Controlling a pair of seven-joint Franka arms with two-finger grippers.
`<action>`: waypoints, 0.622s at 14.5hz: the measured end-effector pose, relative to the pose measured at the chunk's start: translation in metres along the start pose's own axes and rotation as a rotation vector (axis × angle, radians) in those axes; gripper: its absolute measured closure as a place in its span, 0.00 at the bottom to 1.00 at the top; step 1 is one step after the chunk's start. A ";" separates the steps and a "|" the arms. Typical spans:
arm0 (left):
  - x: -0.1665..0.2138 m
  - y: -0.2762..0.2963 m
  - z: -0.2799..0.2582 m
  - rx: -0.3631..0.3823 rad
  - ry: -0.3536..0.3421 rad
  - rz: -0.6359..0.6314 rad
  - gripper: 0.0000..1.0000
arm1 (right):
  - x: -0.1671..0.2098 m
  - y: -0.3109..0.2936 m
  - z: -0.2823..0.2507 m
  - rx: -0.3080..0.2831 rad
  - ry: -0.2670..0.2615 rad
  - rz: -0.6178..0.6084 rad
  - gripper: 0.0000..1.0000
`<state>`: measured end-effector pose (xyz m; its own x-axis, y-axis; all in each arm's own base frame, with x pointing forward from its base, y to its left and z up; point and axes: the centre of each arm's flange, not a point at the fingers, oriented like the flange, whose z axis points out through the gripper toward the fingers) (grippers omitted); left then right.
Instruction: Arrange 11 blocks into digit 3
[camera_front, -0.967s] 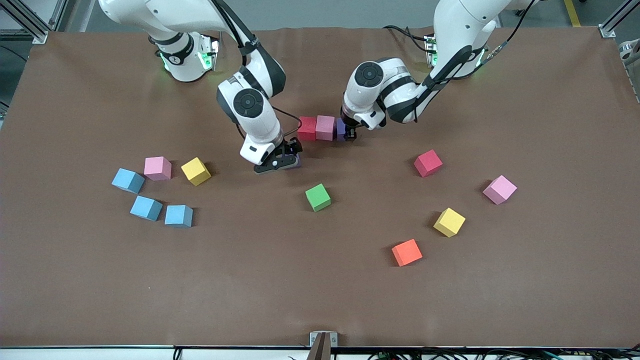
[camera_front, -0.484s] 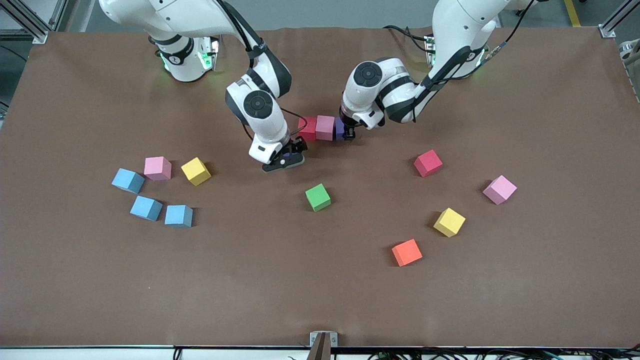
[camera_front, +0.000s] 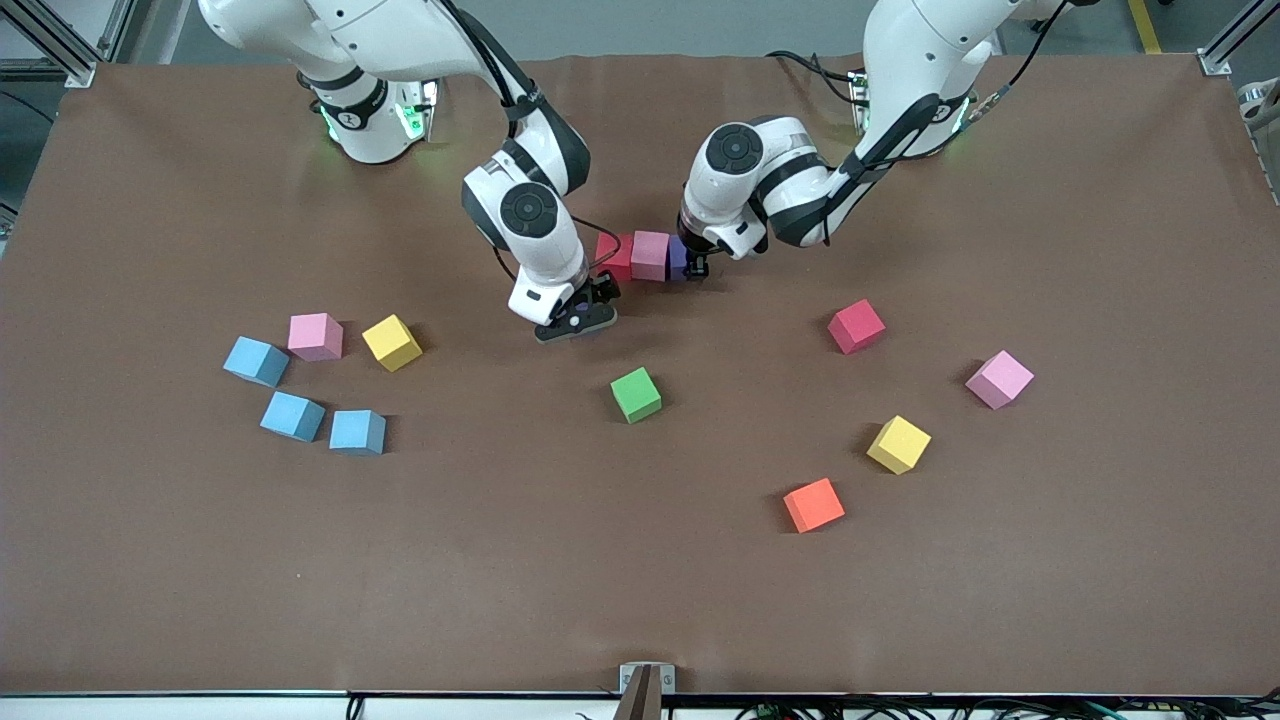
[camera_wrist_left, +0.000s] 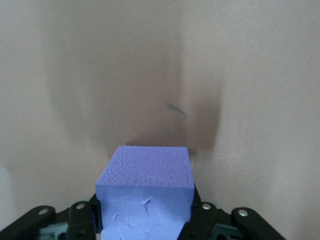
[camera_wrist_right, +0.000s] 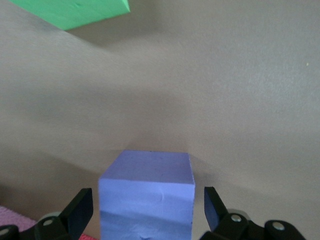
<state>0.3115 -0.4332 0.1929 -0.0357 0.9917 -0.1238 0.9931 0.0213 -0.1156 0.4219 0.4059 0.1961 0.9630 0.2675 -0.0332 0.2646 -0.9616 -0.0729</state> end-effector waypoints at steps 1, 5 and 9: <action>0.000 0.000 0.000 0.001 -0.001 0.001 0.40 | -0.001 0.001 0.003 -0.002 -0.005 0.006 0.15; -0.001 0.001 0.001 0.001 -0.002 0.002 0.40 | 0.001 0.000 0.004 0.001 -0.003 0.036 0.39; -0.002 0.001 0.001 0.002 -0.004 0.003 0.40 | 0.015 -0.008 -0.012 0.030 0.029 0.194 0.40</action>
<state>0.3126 -0.4355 0.1921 -0.0333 0.9912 -0.1280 0.9930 0.0182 -0.1168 0.4346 0.4170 0.2084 0.9970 0.0749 -0.0207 0.0725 -0.9926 -0.0973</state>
